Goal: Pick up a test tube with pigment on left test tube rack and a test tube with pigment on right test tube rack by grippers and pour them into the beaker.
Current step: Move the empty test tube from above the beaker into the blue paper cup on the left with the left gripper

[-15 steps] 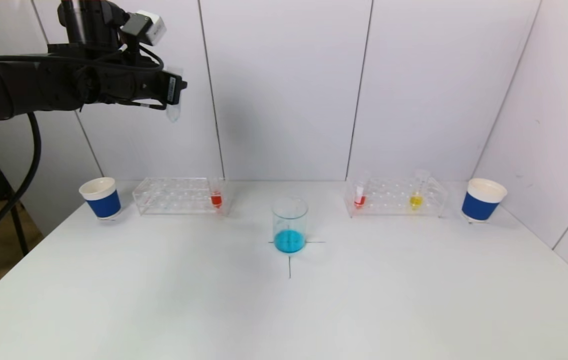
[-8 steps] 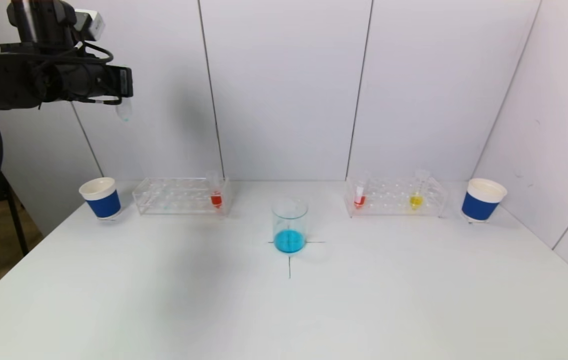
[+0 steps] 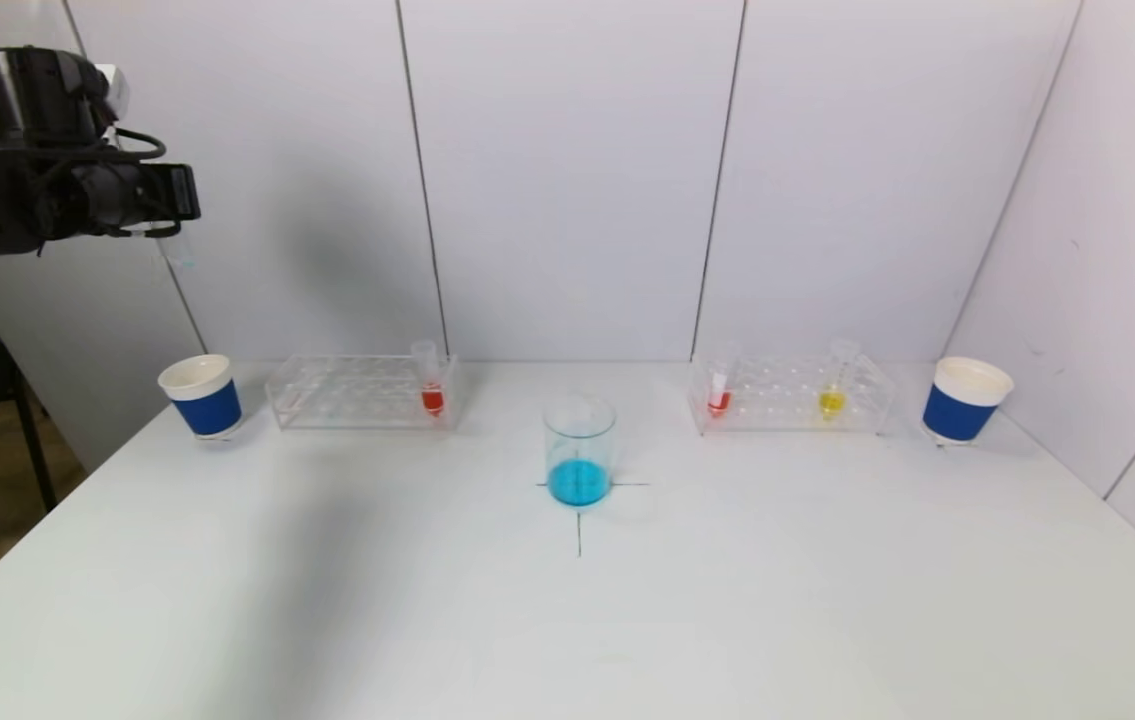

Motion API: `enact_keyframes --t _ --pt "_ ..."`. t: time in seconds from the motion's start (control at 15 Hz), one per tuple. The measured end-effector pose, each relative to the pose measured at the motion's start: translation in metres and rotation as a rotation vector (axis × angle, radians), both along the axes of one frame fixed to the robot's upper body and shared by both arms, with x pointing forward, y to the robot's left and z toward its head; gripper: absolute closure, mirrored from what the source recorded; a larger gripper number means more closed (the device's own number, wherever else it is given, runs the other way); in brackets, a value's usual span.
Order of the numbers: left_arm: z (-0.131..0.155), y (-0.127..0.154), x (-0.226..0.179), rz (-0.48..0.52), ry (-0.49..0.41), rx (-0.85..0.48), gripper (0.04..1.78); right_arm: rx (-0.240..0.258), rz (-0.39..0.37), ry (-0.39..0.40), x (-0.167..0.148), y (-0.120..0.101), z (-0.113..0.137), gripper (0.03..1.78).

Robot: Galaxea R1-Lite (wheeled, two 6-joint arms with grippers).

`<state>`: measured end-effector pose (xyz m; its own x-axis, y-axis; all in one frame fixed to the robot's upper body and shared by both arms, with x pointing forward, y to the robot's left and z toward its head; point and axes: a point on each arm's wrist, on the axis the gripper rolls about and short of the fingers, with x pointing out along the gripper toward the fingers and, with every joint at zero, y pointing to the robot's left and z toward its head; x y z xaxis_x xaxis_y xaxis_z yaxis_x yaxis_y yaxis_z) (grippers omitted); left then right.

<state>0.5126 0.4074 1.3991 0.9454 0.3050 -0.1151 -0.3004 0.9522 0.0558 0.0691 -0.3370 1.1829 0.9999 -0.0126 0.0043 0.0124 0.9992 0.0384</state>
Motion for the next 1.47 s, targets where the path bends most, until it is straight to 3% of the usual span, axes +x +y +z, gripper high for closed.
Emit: enact_keyframes --t 0.53,1.47 --pt "-0.066 0.035 0.003 0.079 -0.033 -0.020 1.37 0.000 0.000 0.000 0.000 0.000 0.000 0.04" --pt "-0.157 0.040 0.012 0.084 0.015 -0.027 1.37 0.000 0.000 0.000 0.000 0.000 0.000 0.04"
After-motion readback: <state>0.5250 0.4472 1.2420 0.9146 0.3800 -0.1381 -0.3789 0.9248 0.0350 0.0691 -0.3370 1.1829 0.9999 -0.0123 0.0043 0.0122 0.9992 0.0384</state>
